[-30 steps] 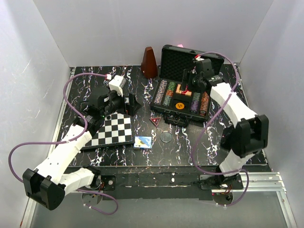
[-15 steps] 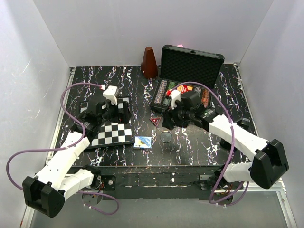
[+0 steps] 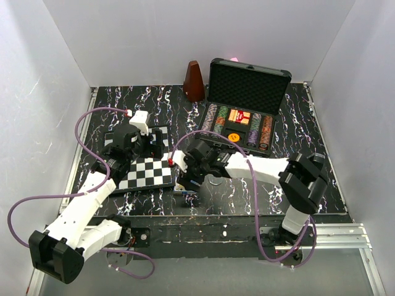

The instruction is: Pack up texas hold em set

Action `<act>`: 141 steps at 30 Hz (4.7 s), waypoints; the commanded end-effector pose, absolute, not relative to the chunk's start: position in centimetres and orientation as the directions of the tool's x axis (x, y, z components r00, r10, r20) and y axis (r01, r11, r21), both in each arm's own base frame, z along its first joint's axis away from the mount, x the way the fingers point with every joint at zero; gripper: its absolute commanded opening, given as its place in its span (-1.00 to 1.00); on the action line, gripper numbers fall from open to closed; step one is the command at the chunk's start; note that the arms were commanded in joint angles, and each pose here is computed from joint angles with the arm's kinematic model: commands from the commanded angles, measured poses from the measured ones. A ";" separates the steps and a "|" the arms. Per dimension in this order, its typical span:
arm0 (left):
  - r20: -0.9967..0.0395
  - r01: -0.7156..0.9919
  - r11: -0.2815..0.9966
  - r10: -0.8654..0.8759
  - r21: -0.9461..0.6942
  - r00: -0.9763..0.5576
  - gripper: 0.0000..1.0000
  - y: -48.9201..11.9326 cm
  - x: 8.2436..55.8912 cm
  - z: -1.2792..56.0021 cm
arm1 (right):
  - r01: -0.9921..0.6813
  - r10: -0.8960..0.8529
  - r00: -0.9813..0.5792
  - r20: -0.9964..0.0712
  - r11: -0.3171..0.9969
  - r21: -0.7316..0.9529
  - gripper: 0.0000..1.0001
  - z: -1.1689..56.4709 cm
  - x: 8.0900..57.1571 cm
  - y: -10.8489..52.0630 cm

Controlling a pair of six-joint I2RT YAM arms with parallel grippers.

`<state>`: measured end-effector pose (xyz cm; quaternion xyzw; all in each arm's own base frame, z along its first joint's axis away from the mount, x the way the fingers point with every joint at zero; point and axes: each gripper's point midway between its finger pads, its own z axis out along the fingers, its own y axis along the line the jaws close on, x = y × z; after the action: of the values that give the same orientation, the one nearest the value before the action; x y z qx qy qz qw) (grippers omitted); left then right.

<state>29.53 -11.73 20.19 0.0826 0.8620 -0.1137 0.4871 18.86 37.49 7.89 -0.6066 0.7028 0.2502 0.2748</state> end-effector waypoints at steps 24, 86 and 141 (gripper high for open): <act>-0.860 0.268 0.956 0.037 -0.118 -0.509 0.96 -11.8 29.4 20.5 | -0.997 -0.799 -0.059 -0.598 0.018 0.074 0.61 4.7 17.8 39.4; -0.762 0.738 0.252 0.002 -0.626 -0.647 0.96 -27.0 20.3 24.1 | -0.897 -0.509 0.014 -0.861 0.375 -0.236 -0.97 22.7 20.2 32.8; -0.839 0.755 0.372 -0.162 -0.540 -0.520 -1.00 -24.2 22.5 27.0 | -0.817 0.178 -0.344 -0.922 0.427 0.387 0.68 31.8 23.7 28.0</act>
<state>23.06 -24.26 24.02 0.1883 0.7429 -0.5012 0.4018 25.35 26.70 28.60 -0.2841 0.7019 0.3622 0.5436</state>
